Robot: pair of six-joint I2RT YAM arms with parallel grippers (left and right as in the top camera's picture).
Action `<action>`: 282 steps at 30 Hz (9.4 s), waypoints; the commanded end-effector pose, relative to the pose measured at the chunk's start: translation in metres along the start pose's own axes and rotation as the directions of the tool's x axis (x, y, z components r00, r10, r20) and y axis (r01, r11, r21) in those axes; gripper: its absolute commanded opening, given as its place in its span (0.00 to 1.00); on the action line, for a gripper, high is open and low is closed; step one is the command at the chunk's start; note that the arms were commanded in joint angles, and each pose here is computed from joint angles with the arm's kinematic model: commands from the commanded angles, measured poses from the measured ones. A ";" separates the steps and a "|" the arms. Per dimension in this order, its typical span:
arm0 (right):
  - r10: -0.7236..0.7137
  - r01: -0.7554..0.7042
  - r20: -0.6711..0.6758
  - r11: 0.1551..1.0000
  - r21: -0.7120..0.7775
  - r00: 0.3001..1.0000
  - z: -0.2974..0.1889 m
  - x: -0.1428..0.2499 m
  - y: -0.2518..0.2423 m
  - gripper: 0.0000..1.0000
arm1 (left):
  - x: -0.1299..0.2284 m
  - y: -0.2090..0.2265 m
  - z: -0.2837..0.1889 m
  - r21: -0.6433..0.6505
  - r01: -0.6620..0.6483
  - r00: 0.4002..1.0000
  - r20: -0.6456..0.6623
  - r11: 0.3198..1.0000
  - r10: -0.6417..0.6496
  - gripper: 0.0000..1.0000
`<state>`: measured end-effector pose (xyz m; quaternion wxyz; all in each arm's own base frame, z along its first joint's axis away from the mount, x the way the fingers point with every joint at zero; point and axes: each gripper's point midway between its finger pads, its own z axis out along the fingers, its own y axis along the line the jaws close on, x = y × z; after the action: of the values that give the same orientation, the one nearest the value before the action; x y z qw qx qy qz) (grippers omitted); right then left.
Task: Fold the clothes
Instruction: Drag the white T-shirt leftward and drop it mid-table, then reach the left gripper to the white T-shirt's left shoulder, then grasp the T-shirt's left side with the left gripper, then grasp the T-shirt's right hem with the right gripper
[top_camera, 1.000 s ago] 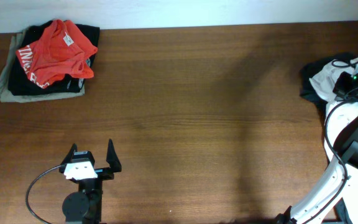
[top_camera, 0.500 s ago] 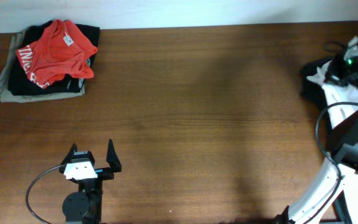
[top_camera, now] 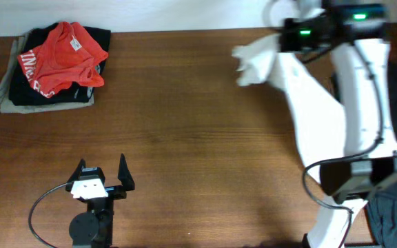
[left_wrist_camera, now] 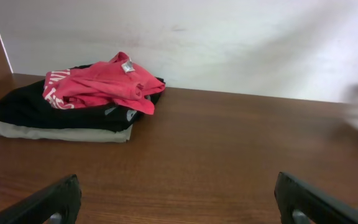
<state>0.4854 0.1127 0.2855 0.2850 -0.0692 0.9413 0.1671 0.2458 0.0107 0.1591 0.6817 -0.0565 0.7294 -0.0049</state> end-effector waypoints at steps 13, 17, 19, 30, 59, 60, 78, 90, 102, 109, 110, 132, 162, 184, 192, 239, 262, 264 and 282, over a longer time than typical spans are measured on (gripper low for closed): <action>-0.330 0.275 -0.221 0.930 -0.243 0.918 0.149 0.132 0.257 0.24 | 0.001 0.003 0.000 -0.013 -0.017 1.000 -0.001 1.000 0.017 0.99; -0.279 0.265 -0.181 0.959 -0.098 0.943 0.118 0.097 0.214 0.29 | 0.001 0.003 0.000 -0.013 -0.016 1.000 -0.001 1.000 0.016 0.99; -0.232 0.235 -0.184 0.972 -0.008 0.955 0.098 0.081 0.179 0.44 | 0.001 0.003 0.000 -0.013 -0.017 1.000 -0.001 1.000 0.017 0.99; 0.180 -0.051 -0.379 0.944 0.327 0.908 0.055 0.094 -0.030 0.99 | 0.001 0.003 0.000 -0.013 -0.017 1.000 -0.001 1.000 0.017 0.99; 0.469 -0.281 -0.324 0.827 0.486 0.821 0.037 0.120 -0.168 0.99 | -0.036 -0.062 -0.014 0.353 -0.057 0.989 0.147 0.934 0.005 0.99; 0.470 -0.281 -0.324 0.827 0.486 0.821 0.037 0.120 -0.168 0.99 | -0.046 -0.066 -0.018 0.372 -0.072 0.982 0.189 0.925 0.001 0.99; 0.469 -0.281 -0.324 0.827 0.486 0.821 0.037 0.120 -0.168 0.99 | -0.140 -0.136 0.052 0.628 0.168 0.959 -0.282 0.760 0.020 0.99; 0.469 -0.281 -0.324 0.827 0.486 0.821 0.037 0.120 -0.168 0.99 | -0.121 -0.177 0.127 0.761 0.369 0.908 -0.419 0.534 -0.029 0.99; 0.469 -0.281 -0.324 0.827 0.486 0.821 0.037 0.120 -0.168 0.99 | -0.107 -0.185 0.139 0.720 0.469 0.860 -0.504 0.512 -0.079 0.99; 0.469 -0.281 -0.324 0.827 0.486 0.821 0.037 0.120 -0.168 0.99 | -0.114 -0.196 0.135 0.754 0.440 0.880 -0.470 0.488 -0.067 0.99; 0.470 -0.281 -0.324 0.827 0.486 0.821 0.037 0.120 -0.168 0.99 | -0.113 -0.198 0.134 0.755 0.440 0.880 -0.471 0.486 -0.066 0.99; 0.469 -0.281 -0.324 0.827 0.486 0.821 0.037 0.120 -0.168 0.99 | -0.092 -0.205 0.118 0.714 0.538 0.807 -0.589 0.449 -0.031 0.99; 0.470 -0.281 -0.324 0.827 0.486 0.821 0.037 0.120 -0.168 0.99 | 0.107 -0.196 0.144 -0.323 0.522 0.334 -0.774 0.789 -0.538 0.99; 0.469 -0.281 -0.324 0.827 0.486 0.821 0.037 0.120 -0.168 0.99 | 0.122 -0.201 0.162 -0.329 0.555 0.342 -0.748 0.764 -0.569 0.98; 0.470 -0.281 -0.324 0.827 0.486 0.821 0.037 0.120 -0.168 0.99 | 0.129 -0.188 0.171 -0.357 0.519 0.393 -0.707 0.777 -0.588 0.98; 0.522 -0.333 -0.438 0.835 0.439 0.732 -0.031 0.168 -0.097 0.97 | 0.128 -0.178 0.189 -0.315 0.481 0.510 -0.658 0.818 -0.554 0.20; 0.644 -0.418 -0.396 0.744 0.521 0.654 0.052 0.315 -0.112 0.81 | 0.129 -0.176 0.189 -0.321 0.474 0.511 -0.657 0.820 -0.553 0.21; 0.643 -0.419 -0.396 0.746 0.518 0.656 0.056 0.320 -0.112 0.79 | 0.129 -0.176 0.189 -0.321 0.474 0.511 -0.657 0.820 -0.553 0.21; 0.615 -0.412 -0.361 0.762 0.499 0.701 0.074 0.327 -0.122 0.62 | 0.129 -0.177 0.188 -0.321 0.474 0.511 -0.658 0.820 -0.553 0.22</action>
<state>0.2820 0.0133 0.0128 -0.0213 0.2175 0.9753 0.0322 0.4366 -0.1632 0.0343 0.2937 -0.3017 0.8849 -0.1990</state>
